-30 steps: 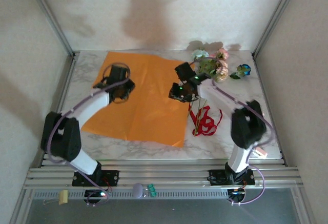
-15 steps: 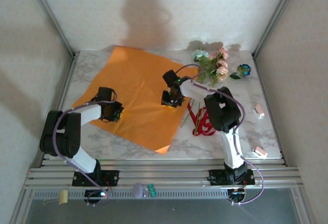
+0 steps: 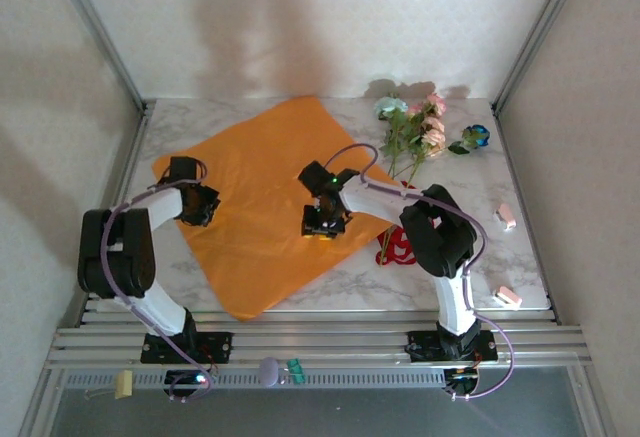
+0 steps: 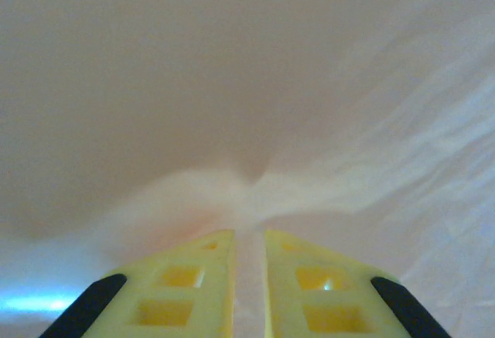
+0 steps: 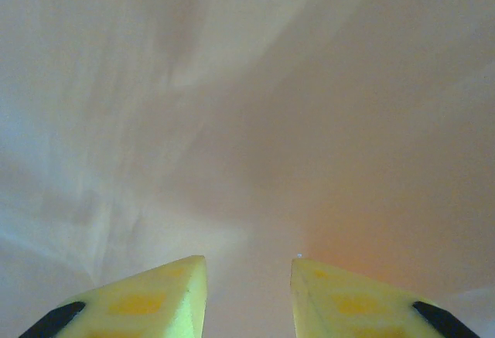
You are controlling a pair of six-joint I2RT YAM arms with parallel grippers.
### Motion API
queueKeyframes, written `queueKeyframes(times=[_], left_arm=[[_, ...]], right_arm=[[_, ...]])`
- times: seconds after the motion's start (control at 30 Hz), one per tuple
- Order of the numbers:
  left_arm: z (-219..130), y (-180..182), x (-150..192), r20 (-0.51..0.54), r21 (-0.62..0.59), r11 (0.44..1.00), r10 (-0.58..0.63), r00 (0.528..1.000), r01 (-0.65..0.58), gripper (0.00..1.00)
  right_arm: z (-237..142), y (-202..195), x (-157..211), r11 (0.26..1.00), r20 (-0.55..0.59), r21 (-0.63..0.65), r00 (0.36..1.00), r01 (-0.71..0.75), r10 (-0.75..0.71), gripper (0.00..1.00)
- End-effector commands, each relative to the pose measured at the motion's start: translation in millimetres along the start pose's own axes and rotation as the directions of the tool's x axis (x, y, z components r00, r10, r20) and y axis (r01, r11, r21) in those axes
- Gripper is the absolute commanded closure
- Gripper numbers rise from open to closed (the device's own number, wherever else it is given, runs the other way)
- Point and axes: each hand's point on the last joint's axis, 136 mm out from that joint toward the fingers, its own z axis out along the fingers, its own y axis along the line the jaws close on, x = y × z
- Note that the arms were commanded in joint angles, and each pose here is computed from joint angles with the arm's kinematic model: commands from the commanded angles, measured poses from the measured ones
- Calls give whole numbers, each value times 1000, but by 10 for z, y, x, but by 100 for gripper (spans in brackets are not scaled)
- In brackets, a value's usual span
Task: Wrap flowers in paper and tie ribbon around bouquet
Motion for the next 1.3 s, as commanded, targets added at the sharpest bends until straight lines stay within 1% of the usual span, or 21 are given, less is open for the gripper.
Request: queueKeyframes(times=[0.0, 0.1, 0.17, 0.33, 0.43, 0.5, 0.73, 0.9, 1.0, 1.1, 1.17, 1.27], left_arm=[[-215, 35, 135, -9, 25, 1000, -17, 1000, 17, 82], [-436, -105, 143, 26, 75, 997, 13, 1000, -15, 80], [-451, -111, 196, 5, 78, 996, 37, 999, -37, 80], [-196, 194, 398, -93, 6, 996, 87, 992, -87, 81], [-95, 410, 469, -116, -45, 994, 95, 989, -101, 81], [-52, 554, 540, -136, -67, 994, 80, 988, -90, 82], [-130, 878, 884, -177, -70, 996, 37, 984, -50, 83], [-162, 1073, 1173, -208, -64, 998, 4, 978, -18, 82], [-194, 1160, 1270, -209, -66, 998, -12, 978, -2, 83], [-282, 1167, 1234, -178, -62, 998, -20, 984, 9, 83], [-376, 1081, 1138, -133, -55, 998, -3, 991, -4, 82], [-565, 802, 930, -48, -43, 998, 49, 998, -51, 81]], right_arm=[[-141, -170, -199, 999, 14, 29, 1000, -24, 24, 65], [-234, -93, -275, 1000, 48, 10, 999, 4, -4, 65], [-206, -79, -256, 1000, 44, 10, 999, 4, -5, 64], [68, -212, -176, 998, -4, 40, 999, -54, 54, 65], [145, -312, -280, 994, 6, 84, 998, -63, 63, 66], [177, -402, -348, 990, 6, 115, 997, -80, 80, 66], [197, -651, -568, 979, -1, 185, 996, -84, 86, 66], [175, -729, -546, 977, -11, 195, 996, -83, 86, 66], [182, -736, -482, 981, -14, 175, 996, -80, 84, 65], [135, -682, -482, 987, -13, 152, 999, -50, 53, 63], [-24, -612, -553, 990, 24, 141, 1000, -13, 9, 60], [-465, -593, -748, 988, 150, 155, 988, 13, -36, 52]])
